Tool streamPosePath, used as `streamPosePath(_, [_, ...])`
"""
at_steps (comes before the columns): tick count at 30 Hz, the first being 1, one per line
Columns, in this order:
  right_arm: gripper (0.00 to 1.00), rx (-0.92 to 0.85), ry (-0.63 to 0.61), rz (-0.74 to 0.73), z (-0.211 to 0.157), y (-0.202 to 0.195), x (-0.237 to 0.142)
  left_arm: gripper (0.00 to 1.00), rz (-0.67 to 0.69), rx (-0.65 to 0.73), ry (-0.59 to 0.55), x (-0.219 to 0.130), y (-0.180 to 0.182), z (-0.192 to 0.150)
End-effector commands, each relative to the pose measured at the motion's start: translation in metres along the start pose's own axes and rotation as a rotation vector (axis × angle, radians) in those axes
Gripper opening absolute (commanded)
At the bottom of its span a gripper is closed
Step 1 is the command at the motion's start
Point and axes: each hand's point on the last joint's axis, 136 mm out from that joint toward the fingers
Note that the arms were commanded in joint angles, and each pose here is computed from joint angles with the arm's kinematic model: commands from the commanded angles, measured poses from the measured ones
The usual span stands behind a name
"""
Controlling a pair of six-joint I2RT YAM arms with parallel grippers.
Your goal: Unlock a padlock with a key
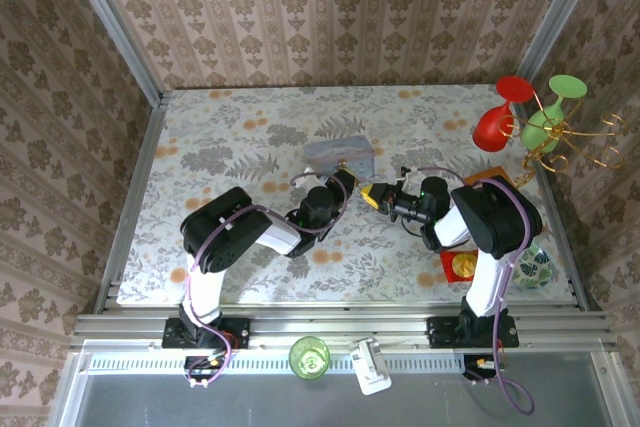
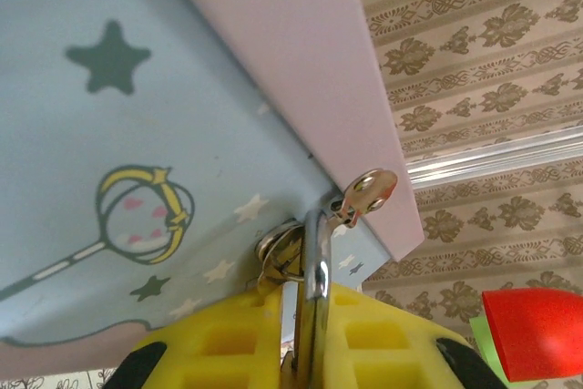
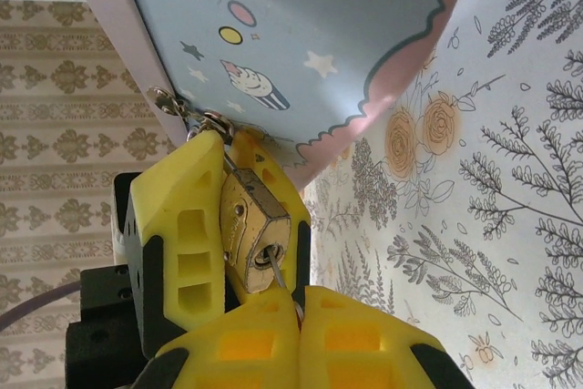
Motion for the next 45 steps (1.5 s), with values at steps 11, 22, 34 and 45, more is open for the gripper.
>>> streamPosePath(11, [0.0,-0.132,0.066,0.034,0.009,0.006,0.02,0.0,-0.294,-0.118,0.295,-0.023,-0.094,-0.063])
streamPosePath(22, [0.0,-0.155,0.084,0.048,-0.009,0.017,0.028,0.0,-0.291,-0.085,0.288,-0.019,-0.091,-0.069])
streamPosePath(34, [0.0,-0.127,0.12,0.11,-0.012,0.045,0.025,0.0,-0.276,-0.049,0.302,-0.019,-0.078,-0.074])
streamPosePath(45, [0.0,-0.095,0.16,0.125,-0.02,0.053,0.03,0.0,-0.251,-0.031,0.318,-0.018,-0.069,-0.081])
Point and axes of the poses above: each hand's point on the last joint's axis, 136 mm out from that joint toward the fingers, its own x axis out along the fingers, its own y axis along the line the jaws close on, z = x × y
